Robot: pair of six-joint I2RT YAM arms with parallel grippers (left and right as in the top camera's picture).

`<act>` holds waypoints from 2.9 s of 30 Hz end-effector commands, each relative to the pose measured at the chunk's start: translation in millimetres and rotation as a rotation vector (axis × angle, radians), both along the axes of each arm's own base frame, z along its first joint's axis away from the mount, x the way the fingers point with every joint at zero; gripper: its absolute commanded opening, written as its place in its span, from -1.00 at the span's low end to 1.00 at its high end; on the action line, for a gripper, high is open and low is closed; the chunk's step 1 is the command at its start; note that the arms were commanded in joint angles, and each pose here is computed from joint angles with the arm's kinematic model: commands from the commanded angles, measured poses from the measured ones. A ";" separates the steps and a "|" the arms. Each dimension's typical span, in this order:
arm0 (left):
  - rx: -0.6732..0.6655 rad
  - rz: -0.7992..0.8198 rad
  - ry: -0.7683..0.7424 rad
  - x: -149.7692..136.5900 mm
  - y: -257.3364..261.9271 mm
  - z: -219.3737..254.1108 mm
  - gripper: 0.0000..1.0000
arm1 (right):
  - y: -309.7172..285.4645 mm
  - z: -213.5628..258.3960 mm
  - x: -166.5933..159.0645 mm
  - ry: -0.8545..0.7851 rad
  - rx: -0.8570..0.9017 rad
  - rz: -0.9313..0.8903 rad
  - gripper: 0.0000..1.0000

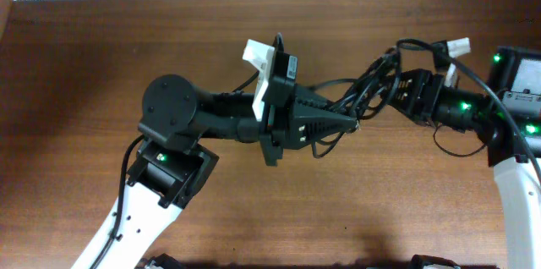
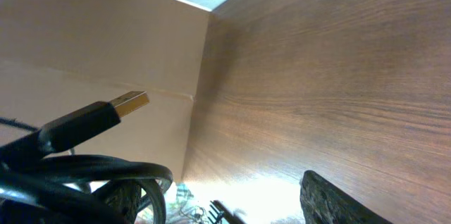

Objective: Untangle cables

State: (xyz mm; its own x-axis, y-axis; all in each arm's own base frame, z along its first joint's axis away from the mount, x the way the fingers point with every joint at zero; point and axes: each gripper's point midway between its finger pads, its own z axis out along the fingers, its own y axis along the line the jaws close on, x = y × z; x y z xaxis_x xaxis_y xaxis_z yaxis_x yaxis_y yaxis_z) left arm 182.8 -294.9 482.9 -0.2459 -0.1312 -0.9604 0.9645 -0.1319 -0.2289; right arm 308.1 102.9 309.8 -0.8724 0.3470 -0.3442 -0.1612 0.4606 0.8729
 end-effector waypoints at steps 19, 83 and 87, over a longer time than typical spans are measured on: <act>0.077 0.244 0.144 43.1 59.6 -9.1 -1.00 | -41.1 13.8 -6.8 -0.205 0.049 0.032 0.39; 0.208 0.997 0.740 173.6 103.6 -127.9 -1.00 | 50.5 61.9 -77.2 -0.695 0.061 0.489 -0.93; 0.213 1.041 0.816 176.9 118.3 -138.7 -1.00 | 50.4 61.9 -77.1 -0.694 0.061 0.489 -0.92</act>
State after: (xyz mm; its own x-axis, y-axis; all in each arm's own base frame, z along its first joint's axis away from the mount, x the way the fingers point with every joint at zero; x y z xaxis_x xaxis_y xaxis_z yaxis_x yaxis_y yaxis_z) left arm 335.2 -216.4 346.4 -0.7001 -0.3499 -0.6225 0.3200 0.6256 -0.7115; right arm 237.0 151.8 366.8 -0.5404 0.0175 -0.8412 -0.8246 0.1878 0.5337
